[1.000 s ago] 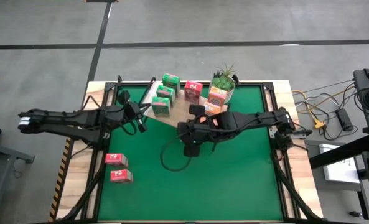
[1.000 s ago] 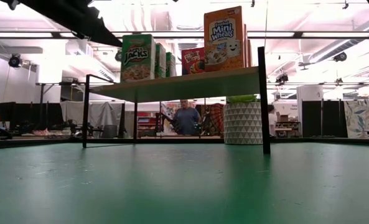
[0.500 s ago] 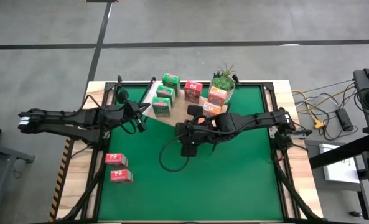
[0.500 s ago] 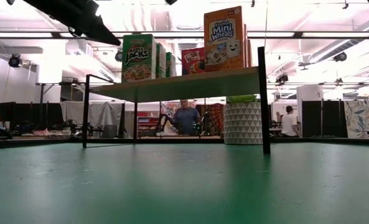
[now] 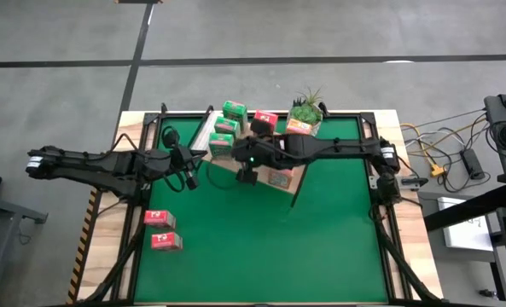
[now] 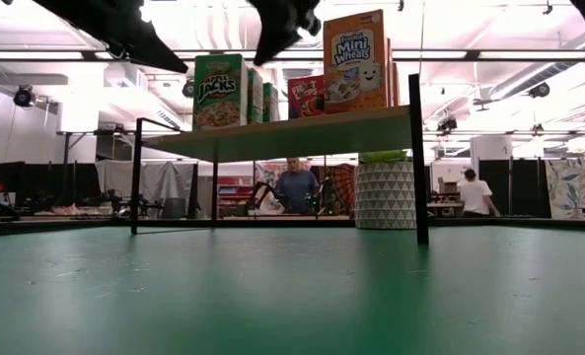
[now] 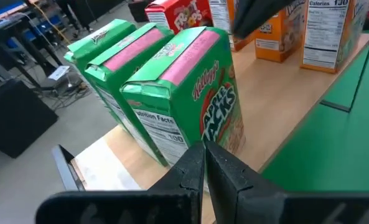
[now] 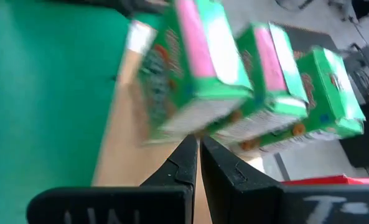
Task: Stack cereal on shelf
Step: Put the green cereal box aligned with the other green cereal boxes on the shelf
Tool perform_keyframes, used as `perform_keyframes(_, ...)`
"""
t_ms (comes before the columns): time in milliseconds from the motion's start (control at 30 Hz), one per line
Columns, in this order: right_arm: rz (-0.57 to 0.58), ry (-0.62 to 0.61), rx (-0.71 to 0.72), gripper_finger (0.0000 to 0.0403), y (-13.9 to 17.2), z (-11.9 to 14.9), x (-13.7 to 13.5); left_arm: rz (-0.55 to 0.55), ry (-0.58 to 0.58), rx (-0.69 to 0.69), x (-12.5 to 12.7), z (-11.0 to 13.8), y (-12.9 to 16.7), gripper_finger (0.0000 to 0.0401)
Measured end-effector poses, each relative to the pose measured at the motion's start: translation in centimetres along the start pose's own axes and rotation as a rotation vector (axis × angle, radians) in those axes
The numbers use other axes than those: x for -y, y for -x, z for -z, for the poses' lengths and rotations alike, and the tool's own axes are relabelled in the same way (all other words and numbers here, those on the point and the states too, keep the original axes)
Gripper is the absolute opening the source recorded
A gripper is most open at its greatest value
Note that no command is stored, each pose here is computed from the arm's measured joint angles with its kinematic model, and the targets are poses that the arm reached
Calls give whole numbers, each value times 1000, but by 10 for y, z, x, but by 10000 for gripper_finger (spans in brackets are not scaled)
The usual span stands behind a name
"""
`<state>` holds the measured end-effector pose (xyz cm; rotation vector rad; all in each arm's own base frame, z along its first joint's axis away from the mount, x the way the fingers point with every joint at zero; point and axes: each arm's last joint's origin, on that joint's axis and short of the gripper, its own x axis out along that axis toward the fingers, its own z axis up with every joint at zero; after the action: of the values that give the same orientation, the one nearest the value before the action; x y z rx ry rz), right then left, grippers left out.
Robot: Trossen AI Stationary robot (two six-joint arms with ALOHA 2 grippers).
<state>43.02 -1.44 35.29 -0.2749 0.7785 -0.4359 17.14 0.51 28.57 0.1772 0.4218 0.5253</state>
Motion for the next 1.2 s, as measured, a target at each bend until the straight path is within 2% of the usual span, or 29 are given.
perform_keyframes(267,24,-4,-6,11,-24,12,5,104,-7,-12,6,1,-5,0)
perform_keyframes(400,22,-11,9,11,-28,13,3,88,-19,-23,10,1,-11,0)
perform_keyframes(667,-49,-30,59,11,-33,12,-2,-23,-43,-49,11,2,-18,0)
perform_keyframes(1200,-53,-29,59,11,-33,13,-4,-30,-42,-48,11,2,-17,0)
